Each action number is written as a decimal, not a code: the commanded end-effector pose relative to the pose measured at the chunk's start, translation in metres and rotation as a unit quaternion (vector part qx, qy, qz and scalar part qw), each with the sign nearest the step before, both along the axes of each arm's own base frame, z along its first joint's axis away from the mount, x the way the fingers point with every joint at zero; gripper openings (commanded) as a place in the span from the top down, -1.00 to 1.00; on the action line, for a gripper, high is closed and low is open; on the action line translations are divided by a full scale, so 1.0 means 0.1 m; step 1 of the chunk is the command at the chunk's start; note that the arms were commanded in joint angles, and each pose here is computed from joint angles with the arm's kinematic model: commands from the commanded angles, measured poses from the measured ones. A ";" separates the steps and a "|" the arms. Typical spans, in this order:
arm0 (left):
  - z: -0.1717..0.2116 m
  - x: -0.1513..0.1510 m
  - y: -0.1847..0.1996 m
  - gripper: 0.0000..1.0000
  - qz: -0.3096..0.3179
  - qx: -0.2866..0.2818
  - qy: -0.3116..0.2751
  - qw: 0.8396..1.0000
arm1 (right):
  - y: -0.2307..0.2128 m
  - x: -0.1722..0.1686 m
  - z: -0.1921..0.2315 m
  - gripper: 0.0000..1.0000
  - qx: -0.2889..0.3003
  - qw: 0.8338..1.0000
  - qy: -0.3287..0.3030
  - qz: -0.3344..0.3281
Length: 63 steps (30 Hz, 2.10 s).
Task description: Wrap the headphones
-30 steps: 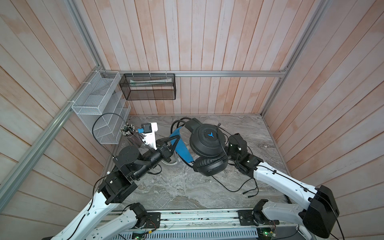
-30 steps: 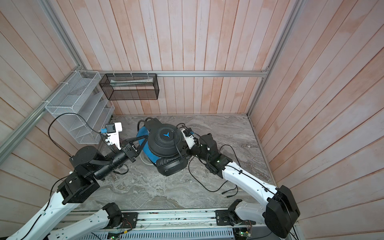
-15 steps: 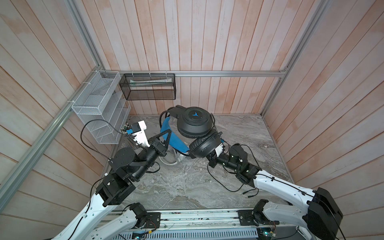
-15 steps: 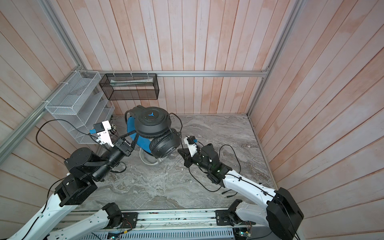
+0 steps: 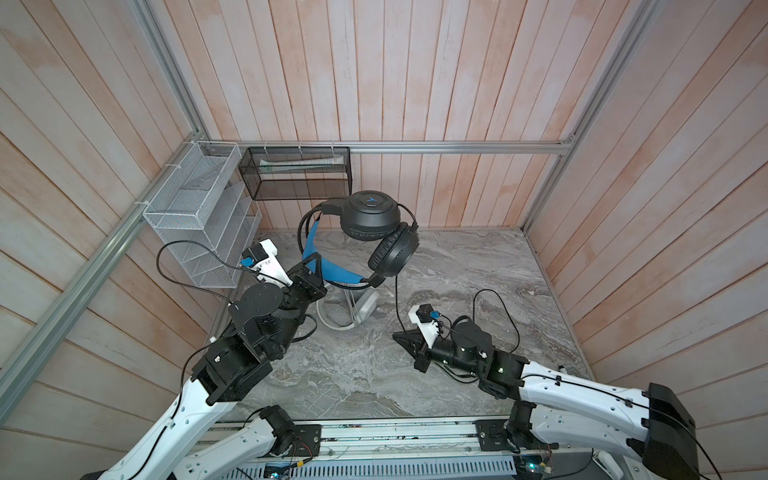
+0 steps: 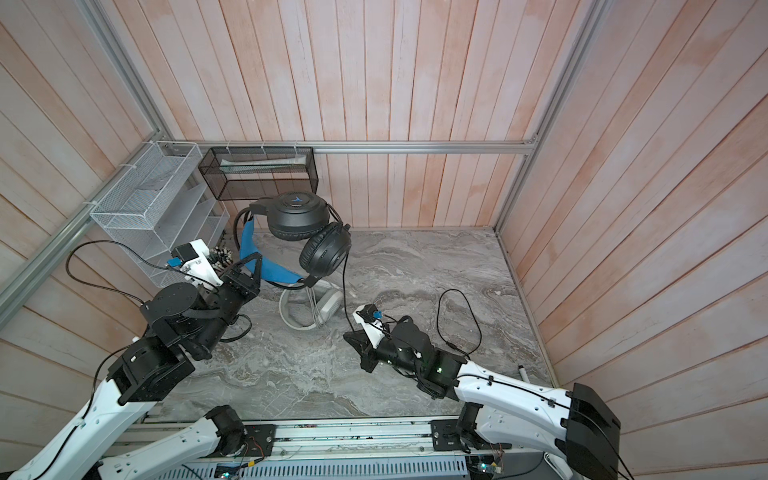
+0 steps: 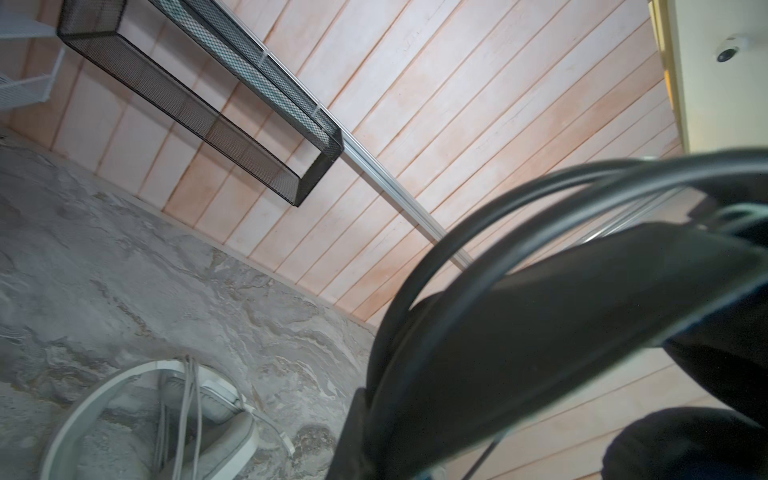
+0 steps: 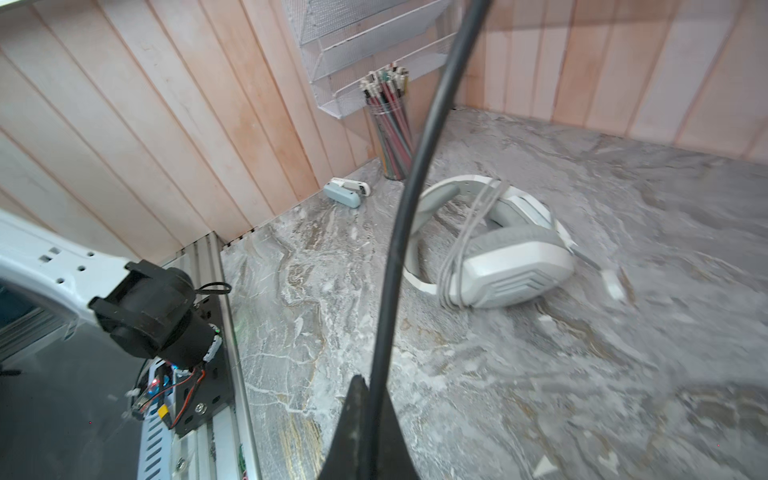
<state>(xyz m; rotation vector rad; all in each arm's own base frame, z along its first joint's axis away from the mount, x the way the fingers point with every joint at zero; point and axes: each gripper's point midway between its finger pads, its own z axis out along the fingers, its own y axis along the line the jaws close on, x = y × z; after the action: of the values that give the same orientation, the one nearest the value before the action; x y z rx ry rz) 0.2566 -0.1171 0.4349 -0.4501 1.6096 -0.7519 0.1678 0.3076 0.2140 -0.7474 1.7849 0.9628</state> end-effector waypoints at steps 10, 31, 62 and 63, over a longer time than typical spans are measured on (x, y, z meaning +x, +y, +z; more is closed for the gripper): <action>0.62 -0.13 0.50 1.00 0.083 0.003 -0.065 0.994 | -0.41 -0.09 -0.82 1.00 -0.052 0.986 0.136 -0.081; 0.08 0.46 -0.24 1.00 -0.041 0.113 0.047 0.992 | -0.63 -0.20 -0.09 0.97 -0.095 0.980 0.003 -0.174; -1.19 0.67 -0.27 1.00 -0.073 0.381 0.117 0.914 | -0.71 -0.89 2.75 1.00 0.011 0.963 -0.257 0.078; -1.20 0.69 -0.24 1.00 -0.065 0.384 0.117 0.914 | -0.70 -0.96 2.80 1.00 0.024 0.962 -0.256 0.095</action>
<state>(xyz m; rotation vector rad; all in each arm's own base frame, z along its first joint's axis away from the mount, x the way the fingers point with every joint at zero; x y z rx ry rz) 0.3139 -0.1402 0.2912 0.1857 2.1292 -0.0961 0.0962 0.2420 0.4766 -0.9642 1.3527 0.7301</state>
